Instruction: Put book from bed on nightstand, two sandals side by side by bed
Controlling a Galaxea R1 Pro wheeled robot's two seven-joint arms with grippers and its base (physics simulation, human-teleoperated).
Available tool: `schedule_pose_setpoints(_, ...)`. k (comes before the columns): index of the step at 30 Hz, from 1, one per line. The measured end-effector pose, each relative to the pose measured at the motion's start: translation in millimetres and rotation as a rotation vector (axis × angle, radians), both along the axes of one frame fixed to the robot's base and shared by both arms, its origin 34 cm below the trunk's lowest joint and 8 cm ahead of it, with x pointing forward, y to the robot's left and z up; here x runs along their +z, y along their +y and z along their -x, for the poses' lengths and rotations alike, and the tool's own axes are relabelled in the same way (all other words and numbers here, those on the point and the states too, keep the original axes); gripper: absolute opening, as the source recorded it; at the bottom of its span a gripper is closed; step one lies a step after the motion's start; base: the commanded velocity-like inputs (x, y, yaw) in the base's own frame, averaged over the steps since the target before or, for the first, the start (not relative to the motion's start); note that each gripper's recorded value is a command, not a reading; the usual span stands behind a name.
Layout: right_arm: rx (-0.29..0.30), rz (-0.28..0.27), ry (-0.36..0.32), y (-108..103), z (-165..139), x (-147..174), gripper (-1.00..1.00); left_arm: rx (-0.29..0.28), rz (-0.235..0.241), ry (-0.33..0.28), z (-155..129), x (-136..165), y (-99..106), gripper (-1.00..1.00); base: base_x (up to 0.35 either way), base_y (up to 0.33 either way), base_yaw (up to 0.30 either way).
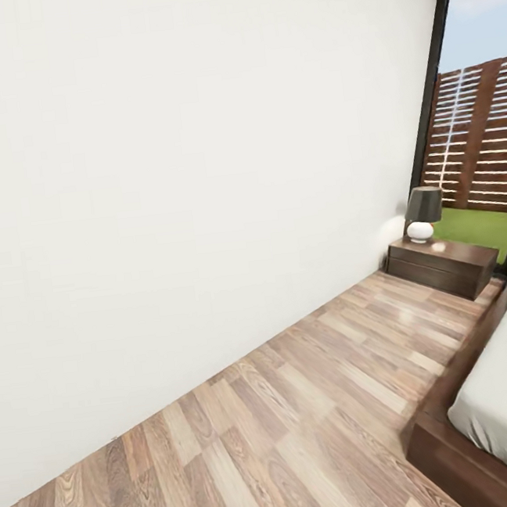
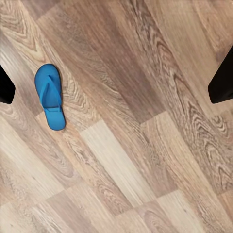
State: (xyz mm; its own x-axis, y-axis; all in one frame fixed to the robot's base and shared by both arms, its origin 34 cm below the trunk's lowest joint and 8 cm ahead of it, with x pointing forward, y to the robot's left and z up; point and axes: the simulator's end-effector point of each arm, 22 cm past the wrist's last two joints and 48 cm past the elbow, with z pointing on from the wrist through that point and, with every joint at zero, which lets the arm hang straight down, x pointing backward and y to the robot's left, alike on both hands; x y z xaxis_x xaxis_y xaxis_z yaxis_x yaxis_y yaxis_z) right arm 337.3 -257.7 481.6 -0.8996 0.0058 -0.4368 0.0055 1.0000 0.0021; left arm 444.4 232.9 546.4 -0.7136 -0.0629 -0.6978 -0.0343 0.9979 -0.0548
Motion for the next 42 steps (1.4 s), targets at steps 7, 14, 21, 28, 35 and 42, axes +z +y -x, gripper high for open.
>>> schedule_pose_setpoints(7, 0.0, -0.001, 0.0, 0.8, 0.0, -0.1, 1.0, -0.001, -0.001, 0.0, -0.1, -0.1, -0.2, 1.0, 0.055, 0.059, 0.0)
schedule_pose_setpoints(14, 0.0, -0.001, -0.001, 1.0, -0.2, 0.1, 1.0, 0.0, 0.0, 0.0, 0.1, 0.0, 0.0, 1.0, 0.141, 0.217, 0.0)
schedule_pose_setpoints(21, 0.0, -0.001, 0.0, 0.8, -0.1, -0.1, 1.0, -0.002, 0.0, 0.0, 0.0, -0.2, -0.4, 1.0, 0.074, 0.109, 0.0)
schedule_pose_setpoints(28, 0.0, -0.001, -0.001, 0.9, -0.4, 0.1, 1.0, 0.0, 0.0, 0.0, 0.1, 0.0, 0.0, 1.0, 0.141, 0.132, 0.0)
schedule_pose_setpoints(35, 0.0, -0.001, 0.0, 0.9, -0.1, 0.0, 1.0, 0.0, 0.0, 0.0, 0.0, -0.1, -0.1, 1.0, 0.16, 0.154, 0.0)
schedule_pose_setpoints(42, 0.0, -0.001, 0.0, 0.6, -0.1, -0.1, 1.0, -0.001, -0.001, 0.0, -0.1, -0.2, -0.2, 1.0, 0.017, 0.016, 0.0)
